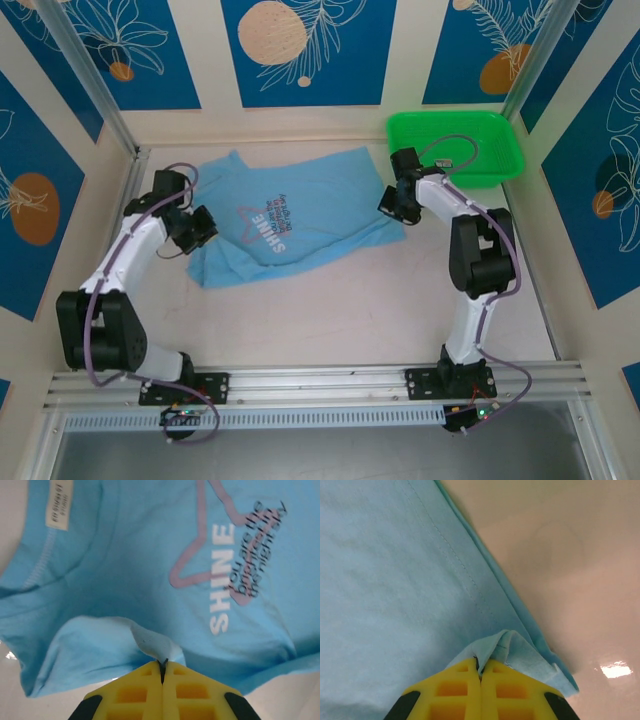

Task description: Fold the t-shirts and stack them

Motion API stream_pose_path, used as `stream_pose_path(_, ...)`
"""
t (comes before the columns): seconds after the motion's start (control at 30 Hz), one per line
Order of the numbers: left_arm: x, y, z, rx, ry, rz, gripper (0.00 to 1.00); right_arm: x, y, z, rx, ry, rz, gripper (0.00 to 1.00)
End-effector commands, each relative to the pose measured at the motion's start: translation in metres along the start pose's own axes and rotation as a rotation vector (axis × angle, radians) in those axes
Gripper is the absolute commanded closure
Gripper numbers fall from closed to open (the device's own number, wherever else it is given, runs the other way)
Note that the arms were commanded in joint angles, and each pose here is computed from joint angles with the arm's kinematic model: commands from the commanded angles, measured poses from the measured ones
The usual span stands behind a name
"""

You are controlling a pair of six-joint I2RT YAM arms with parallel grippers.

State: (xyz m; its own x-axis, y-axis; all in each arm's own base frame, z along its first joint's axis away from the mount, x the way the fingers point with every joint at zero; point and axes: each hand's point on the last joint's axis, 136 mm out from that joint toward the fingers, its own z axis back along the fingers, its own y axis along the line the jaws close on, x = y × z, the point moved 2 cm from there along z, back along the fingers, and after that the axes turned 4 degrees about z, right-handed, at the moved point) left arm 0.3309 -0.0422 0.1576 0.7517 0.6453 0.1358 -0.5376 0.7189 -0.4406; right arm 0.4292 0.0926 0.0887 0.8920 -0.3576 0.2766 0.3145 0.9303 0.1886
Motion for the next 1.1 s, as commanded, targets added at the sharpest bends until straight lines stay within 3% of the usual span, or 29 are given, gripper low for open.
stream_pose_path(0.0, 0.020, -0.002, 0.003, 0.004, -0.006, 0.014, 1.00, 0.004, 0.000, 0.000, -0.035, 0.005, 0.023, 1.00)
stream_pose_path(0.1, 0.030, -0.007, -0.010, 0.035, 0.046, 0.015, 0.90, 0.007, 0.003, -0.004, -0.032, 0.009, 0.023, 0.89)
stream_pose_path(0.17, 0.038, -0.006, -0.020, 0.067, 0.063, 0.036, 0.83, 0.009, 0.005, -0.005, -0.027, 0.010, 0.018, 0.74)
stream_pose_path(0.23, 0.046, -0.010, -0.026, 0.055, 0.072, 0.069, 0.69, 0.013, 0.006, 0.000, -0.026, -0.001, 0.009, 0.58)
stream_pose_path(0.3, 0.060, -0.016, -0.020, 0.067, 0.033, 0.076, 0.43, 0.018, 0.012, 0.016, 0.003, -0.032, 0.009, 0.44)
stream_pose_path(0.37, 0.073, -0.018, 0.000, 0.102, -0.045, 0.063, 0.27, 0.020, 0.023, 0.035, 0.089, -0.068, 0.032, 0.40)
stream_pose_path(0.47, 0.084, -0.025, 0.036, 0.092, -0.174, 0.060, 0.17, 0.018, 0.031, 0.062, 0.178, -0.128, 0.064, 0.39)
stream_pose_path(0.53, 0.077, -0.028, 0.052, 0.068, -0.224, 0.059, 0.19, 0.009, 0.032, 0.076, 0.245, -0.160, 0.074, 0.39)
stream_pose_path(0.6, 0.057, -0.027, 0.056, 0.033, -0.238, 0.059, 0.27, -0.009, 0.032, 0.079, 0.326, -0.160, 0.087, 0.41)
stream_pose_path(0.7, 0.011, -0.020, 0.037, -0.020, -0.220, 0.047, 0.50, -0.036, 0.029, 0.068, 0.396, -0.109, 0.069, 0.50)
stream_pose_path(0.83, -0.041, -0.004, 0.004, -0.012, -0.179, 0.007, 0.64, -0.056, 0.013, 0.039, 0.348, -0.050, 0.043, 0.68)
stream_pose_path(0.93, -0.065, 0.004, -0.019, -0.012, -0.148, -0.031, 0.63, -0.058, 0.003, 0.021, 0.289, -0.016, 0.037, 0.73)
stream_pose_path(1.07, -0.078, 0.023, -0.039, 0.071, -0.111, -0.069, 0.33, -0.057, -0.006, 0.005, 0.199, 0.034, 0.030, 0.70)
